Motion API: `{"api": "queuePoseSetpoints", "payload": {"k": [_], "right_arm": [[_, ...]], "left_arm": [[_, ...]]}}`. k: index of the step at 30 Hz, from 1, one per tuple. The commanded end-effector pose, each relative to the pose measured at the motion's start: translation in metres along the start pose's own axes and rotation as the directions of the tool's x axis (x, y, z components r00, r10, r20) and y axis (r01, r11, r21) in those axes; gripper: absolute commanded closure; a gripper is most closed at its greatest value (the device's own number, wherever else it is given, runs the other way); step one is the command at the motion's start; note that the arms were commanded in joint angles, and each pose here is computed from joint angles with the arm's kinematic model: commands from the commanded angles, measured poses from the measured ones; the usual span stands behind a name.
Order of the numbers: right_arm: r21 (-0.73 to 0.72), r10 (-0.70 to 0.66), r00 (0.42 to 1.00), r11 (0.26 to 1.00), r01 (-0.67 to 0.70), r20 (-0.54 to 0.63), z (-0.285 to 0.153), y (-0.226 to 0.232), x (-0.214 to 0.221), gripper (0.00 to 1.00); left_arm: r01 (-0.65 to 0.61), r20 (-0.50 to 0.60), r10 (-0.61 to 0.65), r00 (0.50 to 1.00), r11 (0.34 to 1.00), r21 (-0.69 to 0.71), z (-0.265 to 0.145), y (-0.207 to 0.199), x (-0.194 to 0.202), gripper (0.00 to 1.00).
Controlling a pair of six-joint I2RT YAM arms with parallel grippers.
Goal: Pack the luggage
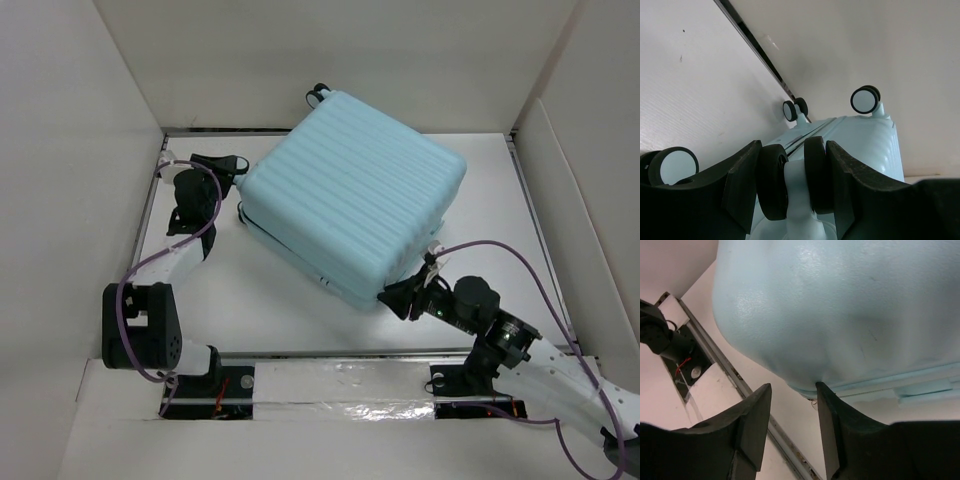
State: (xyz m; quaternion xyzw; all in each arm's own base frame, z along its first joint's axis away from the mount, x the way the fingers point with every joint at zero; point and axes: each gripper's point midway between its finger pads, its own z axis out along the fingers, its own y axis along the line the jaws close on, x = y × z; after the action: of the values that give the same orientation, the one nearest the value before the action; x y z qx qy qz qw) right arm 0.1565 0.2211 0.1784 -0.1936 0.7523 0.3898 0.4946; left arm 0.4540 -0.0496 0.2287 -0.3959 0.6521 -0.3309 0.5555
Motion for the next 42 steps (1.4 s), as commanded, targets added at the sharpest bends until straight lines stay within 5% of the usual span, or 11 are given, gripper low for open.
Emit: {"api": "queuePoseSetpoints", "payload": {"k": [1, 5, 7, 11, 17, 20, 28, 30, 33, 38, 42], "right_arm": [[0.041, 0.005, 1.000, 0.999, -0.005, 0.015, 0.001, -0.008, 0.000, 0.62], [0.025, 0.021, 1.000, 0.999, -0.021, -0.004, -0.006, -0.005, 0.007, 0.64], [0.009, 0.039, 0.999, 0.999, -0.039, -0.004, -0.008, -0.002, 0.009, 0.49], [0.009, 0.053, 0.999, 0.999, -0.053, -0.013, -0.013, -0.001, 0.010, 0.36], [-0.016, 0.053, 0.999, 0.998, -0.053, -0.006, -0.020, 0.006, 0.006, 0.52], [-0.027, 0.048, 0.999, 0.998, -0.048, -0.023, -0.017, 0.008, 0.008, 0.51], [-0.144, 0.003, 1.000, 0.990, -0.004, -0.012, -0.027, 0.028, 0.004, 0.24], [-0.161, 0.008, 1.000, 0.987, -0.007, 0.008, -0.034, 0.032, -0.001, 0.23], [-0.125, 0.034, 0.999, 0.992, -0.035, -0.009, -0.037, 0.028, 0.000, 0.38], [-0.037, 0.068, 0.995, 0.997, -0.070, -0.068, -0.029, 0.014, 0.010, 0.84], [0.014, 0.098, 0.992, 0.995, -0.097, -0.085, -0.026, 0.007, 0.014, 0.70]], "left_arm": [[-0.033, -0.079, 0.046, 0.996, 0.987, 0.160, -0.002, -0.036, 0.012, 1.00], [-0.036, -0.081, 0.048, 0.996, 0.988, 0.151, 0.007, -0.036, 0.009, 1.00], [-0.033, -0.086, 0.045, 0.995, 0.989, 0.141, 0.007, -0.032, 0.011, 1.00], [-0.018, -0.070, 0.025, 0.997, 0.994, 0.107, 0.004, -0.018, 0.009, 1.00], [-0.018, 0.002, 0.018, 1.000, 0.988, 0.156, -0.020, -0.046, -0.015, 1.00], [-0.045, 0.031, 0.040, 0.999, 0.984, 0.175, -0.033, -0.064, -0.028, 1.00], [-0.075, 0.048, 0.070, 0.996, 0.991, 0.109, -0.053, -0.044, -0.028, 1.00], [-0.077, 0.035, 0.074, 0.997, 0.994, 0.080, -0.053, -0.030, -0.022, 1.00], [-0.074, 0.063, 0.072, 0.995, 0.997, 0.026, -0.047, -0.010, -0.027, 1.00], [-0.028, 0.000, 0.028, 1.000, 1.000, 0.004, -0.030, 0.009, -0.020, 1.00], [-0.016, 0.005, 0.016, 1.000, 1.000, -0.015, -0.029, 0.018, -0.021, 1.00]]}}
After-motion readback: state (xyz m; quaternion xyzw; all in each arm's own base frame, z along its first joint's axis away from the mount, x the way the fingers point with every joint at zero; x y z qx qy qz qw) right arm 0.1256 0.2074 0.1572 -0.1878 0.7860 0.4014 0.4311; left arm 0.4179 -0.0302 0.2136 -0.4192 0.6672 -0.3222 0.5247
